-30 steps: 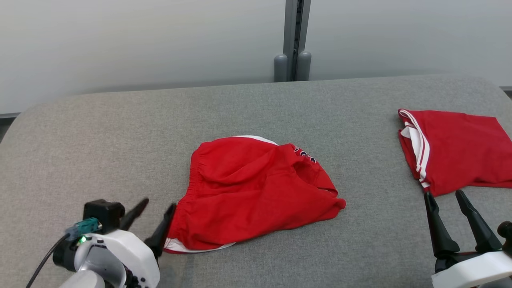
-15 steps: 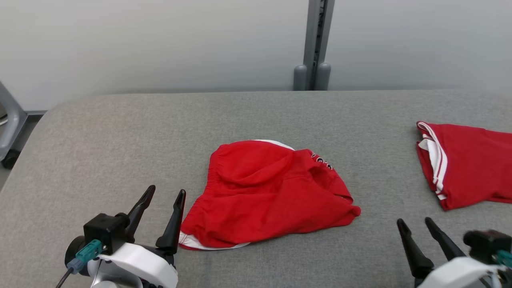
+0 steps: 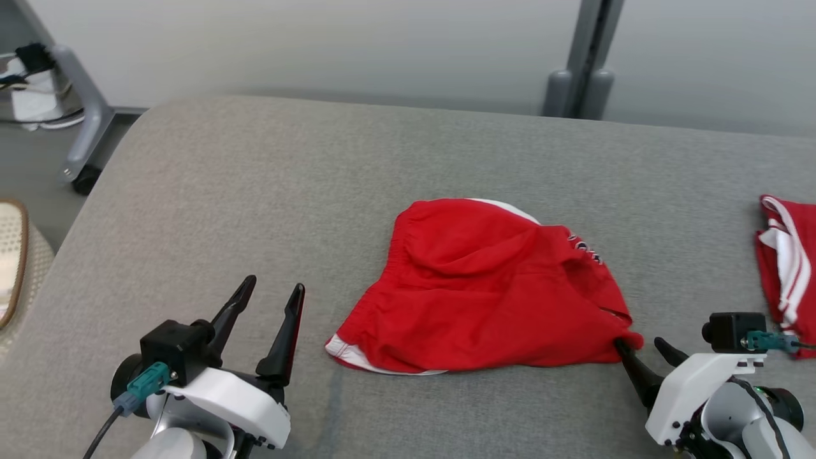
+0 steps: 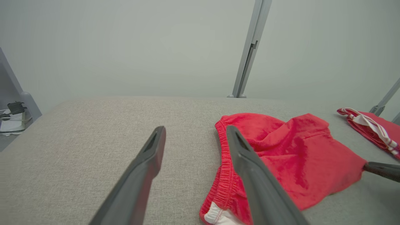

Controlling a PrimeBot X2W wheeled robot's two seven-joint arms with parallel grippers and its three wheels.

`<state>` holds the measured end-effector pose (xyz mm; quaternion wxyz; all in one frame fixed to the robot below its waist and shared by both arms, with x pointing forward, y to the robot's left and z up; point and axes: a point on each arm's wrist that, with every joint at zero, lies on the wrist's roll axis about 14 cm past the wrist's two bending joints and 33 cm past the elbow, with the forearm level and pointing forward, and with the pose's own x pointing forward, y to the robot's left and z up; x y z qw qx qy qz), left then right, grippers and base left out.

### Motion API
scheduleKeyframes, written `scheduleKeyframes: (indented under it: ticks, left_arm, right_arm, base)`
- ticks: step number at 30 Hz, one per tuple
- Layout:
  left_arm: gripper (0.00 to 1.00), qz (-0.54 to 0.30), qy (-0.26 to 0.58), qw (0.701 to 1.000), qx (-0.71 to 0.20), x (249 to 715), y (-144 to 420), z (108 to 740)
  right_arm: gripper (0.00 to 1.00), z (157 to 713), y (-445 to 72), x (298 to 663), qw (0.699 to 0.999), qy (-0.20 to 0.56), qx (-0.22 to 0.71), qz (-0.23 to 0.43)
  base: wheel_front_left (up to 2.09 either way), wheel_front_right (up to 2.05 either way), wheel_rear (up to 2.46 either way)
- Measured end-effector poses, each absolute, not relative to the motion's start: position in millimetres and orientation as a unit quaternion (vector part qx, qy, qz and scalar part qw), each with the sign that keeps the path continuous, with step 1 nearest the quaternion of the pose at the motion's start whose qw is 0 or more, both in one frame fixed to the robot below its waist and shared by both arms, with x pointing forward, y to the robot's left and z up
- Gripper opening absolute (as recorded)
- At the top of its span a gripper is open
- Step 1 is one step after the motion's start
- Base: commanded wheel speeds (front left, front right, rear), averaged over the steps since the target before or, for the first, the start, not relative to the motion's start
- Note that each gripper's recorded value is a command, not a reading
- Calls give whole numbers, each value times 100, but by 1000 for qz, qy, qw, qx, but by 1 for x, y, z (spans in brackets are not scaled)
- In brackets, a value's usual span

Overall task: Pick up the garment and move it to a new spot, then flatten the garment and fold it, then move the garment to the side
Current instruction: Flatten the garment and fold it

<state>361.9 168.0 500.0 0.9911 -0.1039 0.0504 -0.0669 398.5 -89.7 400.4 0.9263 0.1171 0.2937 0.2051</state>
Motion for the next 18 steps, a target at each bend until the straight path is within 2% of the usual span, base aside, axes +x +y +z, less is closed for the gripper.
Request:
scheduleKeyframes:
  ticks: [3, 4, 5, 6, 11, 18]
  left_arm:
    - [100, -52, 54, 992, -103, 360, 177, 497]
    - [100, -48, 57, 992, -103, 359, 180, 495]
    - [100, -45, 59, 992, -103, 358, 181, 494]
    - [100, -42, 60, 992, -103, 357, 183, 493]
    - [100, -35, 60, 992, -104, 354, 186, 493]
    - [100, -29, 57, 992, -106, 349, 189, 495]
  right_arm:
    - [100, 392, -78, 403, 918, 309, 121, 219]
    - [52, 390, -74, 404, 915, 313, 126, 223]
    - [28, 388, -70, 403, 910, 321, 128, 228]
    - [0, 387, -66, 403, 907, 325, 130, 233]
    - [0, 392, -65, 407, 906, 324, 129, 241]
    - [0, 436, -46, 409, 894, 302, 163, 288]
  base:
    - [0, 0, 0]
    - [0, 0, 0]
    - [0, 0, 0]
    - [0, 0, 0]
    - [0, 0, 0]
    - [0, 0, 0]
